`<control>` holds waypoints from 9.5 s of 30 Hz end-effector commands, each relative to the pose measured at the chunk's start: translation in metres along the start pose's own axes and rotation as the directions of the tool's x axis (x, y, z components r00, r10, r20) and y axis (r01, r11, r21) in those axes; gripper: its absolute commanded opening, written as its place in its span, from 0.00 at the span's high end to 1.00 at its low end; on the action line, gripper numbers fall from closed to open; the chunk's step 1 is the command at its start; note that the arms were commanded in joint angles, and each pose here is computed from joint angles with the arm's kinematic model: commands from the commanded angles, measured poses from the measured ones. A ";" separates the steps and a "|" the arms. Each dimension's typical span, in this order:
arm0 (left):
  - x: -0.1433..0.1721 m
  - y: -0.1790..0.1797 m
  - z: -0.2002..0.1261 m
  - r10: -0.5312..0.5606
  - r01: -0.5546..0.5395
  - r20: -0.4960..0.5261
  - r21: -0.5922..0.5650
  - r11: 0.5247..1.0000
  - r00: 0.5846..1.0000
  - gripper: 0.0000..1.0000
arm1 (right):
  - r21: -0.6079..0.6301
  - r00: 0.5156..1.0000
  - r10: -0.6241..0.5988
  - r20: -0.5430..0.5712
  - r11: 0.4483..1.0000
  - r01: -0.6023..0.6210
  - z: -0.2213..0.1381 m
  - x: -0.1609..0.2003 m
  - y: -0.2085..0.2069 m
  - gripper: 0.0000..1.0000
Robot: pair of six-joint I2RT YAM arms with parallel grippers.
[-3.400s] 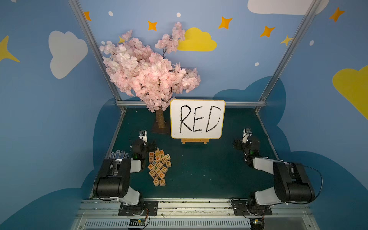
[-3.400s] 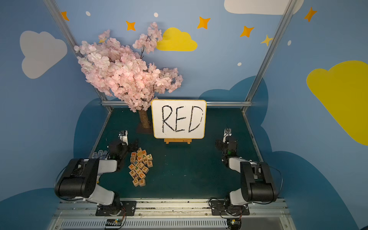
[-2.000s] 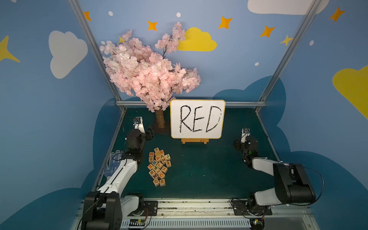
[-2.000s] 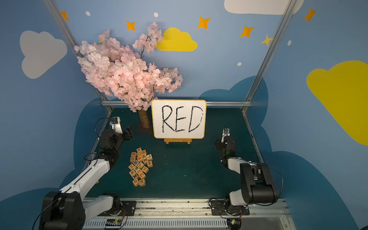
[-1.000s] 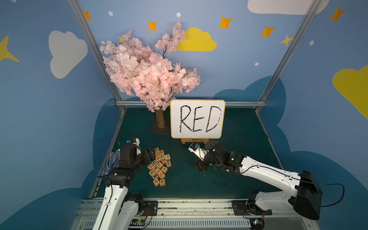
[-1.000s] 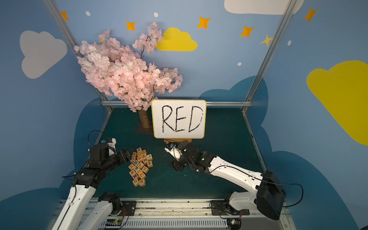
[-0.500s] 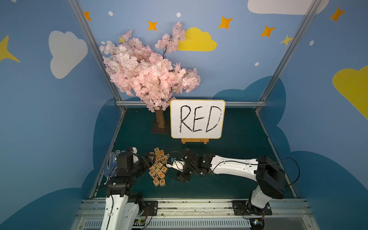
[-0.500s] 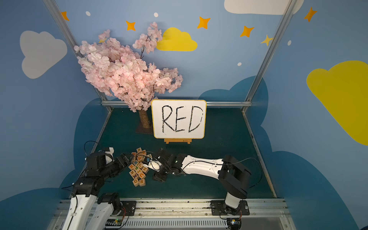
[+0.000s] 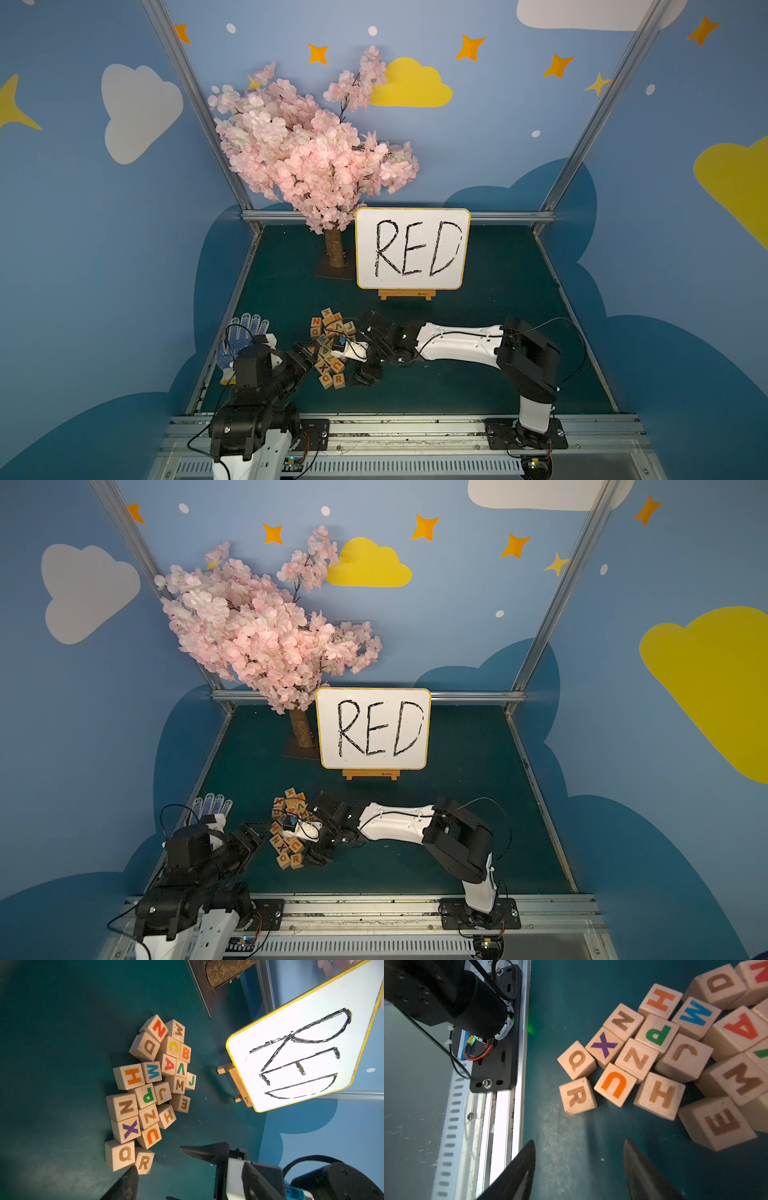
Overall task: Assemble the uppercase word "red" with letter blocks
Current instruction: Pick up the letter block from the center of the board, then place the letter block at the center of the board, then adjust the letter block at the center of the board.
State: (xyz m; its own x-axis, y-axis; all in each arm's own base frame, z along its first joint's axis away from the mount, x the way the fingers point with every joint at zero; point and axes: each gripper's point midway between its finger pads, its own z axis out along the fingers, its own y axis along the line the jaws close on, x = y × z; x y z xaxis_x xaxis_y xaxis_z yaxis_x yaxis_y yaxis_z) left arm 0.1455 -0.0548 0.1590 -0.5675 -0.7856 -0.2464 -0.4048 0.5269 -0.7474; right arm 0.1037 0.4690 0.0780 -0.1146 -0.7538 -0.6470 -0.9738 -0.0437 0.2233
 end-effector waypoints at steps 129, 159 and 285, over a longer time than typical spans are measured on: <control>-0.022 -0.091 0.092 0.731 -0.698 -0.207 0.217 0.682 0.650 0.22 | 0.244 0.989 -0.063 -0.137 0.965 0.095 -0.046 0.059 -0.170 0.72; -0.040 -0.127 0.098 0.741 -0.679 -0.147 0.317 0.663 0.655 0.22 | 0.527 0.923 0.363 0.130 0.763 -0.374 -0.133 0.016 -0.171 0.53; -0.056 -0.122 0.080 0.723 -0.687 -0.068 0.262 0.677 0.687 0.21 | 0.534 0.339 0.919 0.202 0.187 -0.825 -0.077 0.022 -0.172 0.46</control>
State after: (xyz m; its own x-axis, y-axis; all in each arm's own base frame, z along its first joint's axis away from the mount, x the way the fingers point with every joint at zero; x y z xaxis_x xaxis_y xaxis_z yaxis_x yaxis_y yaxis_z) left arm 0.2854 -0.1044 0.2162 -0.7367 -0.1356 -0.6625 0.3078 0.8051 -0.5071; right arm 0.2868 0.4085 0.0441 -0.9843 -0.1186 -0.1310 -0.1384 0.9782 0.1546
